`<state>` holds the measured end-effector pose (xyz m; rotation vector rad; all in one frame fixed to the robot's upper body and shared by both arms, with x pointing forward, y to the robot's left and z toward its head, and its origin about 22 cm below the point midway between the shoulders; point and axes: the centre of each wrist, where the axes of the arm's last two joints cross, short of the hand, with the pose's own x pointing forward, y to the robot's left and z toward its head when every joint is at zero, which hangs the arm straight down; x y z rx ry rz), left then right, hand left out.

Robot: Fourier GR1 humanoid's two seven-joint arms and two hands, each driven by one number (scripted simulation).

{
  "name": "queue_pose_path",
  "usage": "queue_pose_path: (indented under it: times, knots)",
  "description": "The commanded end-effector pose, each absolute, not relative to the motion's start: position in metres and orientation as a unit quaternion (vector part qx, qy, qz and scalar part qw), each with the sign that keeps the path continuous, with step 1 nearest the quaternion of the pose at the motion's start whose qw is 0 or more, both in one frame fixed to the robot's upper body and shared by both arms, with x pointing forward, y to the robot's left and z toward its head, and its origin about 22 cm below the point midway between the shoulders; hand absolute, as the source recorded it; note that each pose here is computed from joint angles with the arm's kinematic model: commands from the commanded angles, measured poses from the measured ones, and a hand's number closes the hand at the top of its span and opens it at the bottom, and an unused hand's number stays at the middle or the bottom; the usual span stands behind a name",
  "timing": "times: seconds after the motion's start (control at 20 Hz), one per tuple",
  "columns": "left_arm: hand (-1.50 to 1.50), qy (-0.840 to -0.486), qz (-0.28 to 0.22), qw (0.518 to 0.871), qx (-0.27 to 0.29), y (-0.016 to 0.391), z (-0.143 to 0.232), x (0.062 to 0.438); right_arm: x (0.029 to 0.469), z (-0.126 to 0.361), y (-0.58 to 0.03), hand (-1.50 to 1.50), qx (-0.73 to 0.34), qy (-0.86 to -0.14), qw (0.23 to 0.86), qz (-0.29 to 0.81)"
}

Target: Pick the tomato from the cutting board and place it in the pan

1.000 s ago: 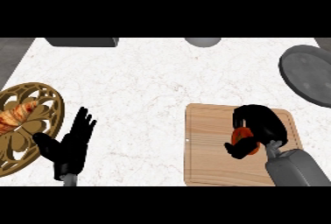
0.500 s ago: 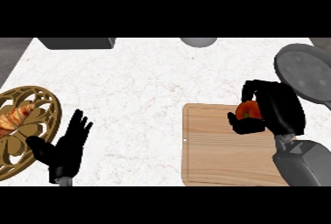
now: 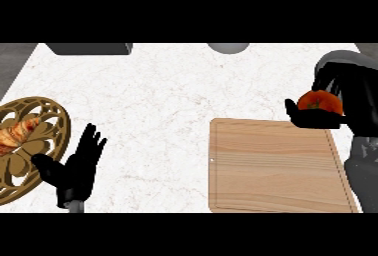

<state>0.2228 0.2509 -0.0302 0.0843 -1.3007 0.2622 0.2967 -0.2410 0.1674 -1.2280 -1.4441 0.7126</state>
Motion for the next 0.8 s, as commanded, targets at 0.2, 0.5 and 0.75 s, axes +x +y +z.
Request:
queue_pose_path:
  times: [0.2, 0.5, 0.75]
  knots:
    - [0.0, -0.576, 0.119, 0.808, 0.025, 0.257, -0.036, 0.218, 0.332, 0.163, -0.314, 1.5, -0.495, -0.625, 0.559, 0.227]
    - [0.0, -0.572, 0.111, 0.812, 0.024, 0.234, -0.044, 0.229, 0.371, 0.145, -0.355, 1.5, -0.556, -0.592, 0.537, 0.228]
    - [0.0, -0.579, 0.114, 0.807, 0.017, 0.245, -0.032, 0.234, 0.385, 0.132, -0.399, 1.5, -0.583, -0.575, 0.533, 0.212]
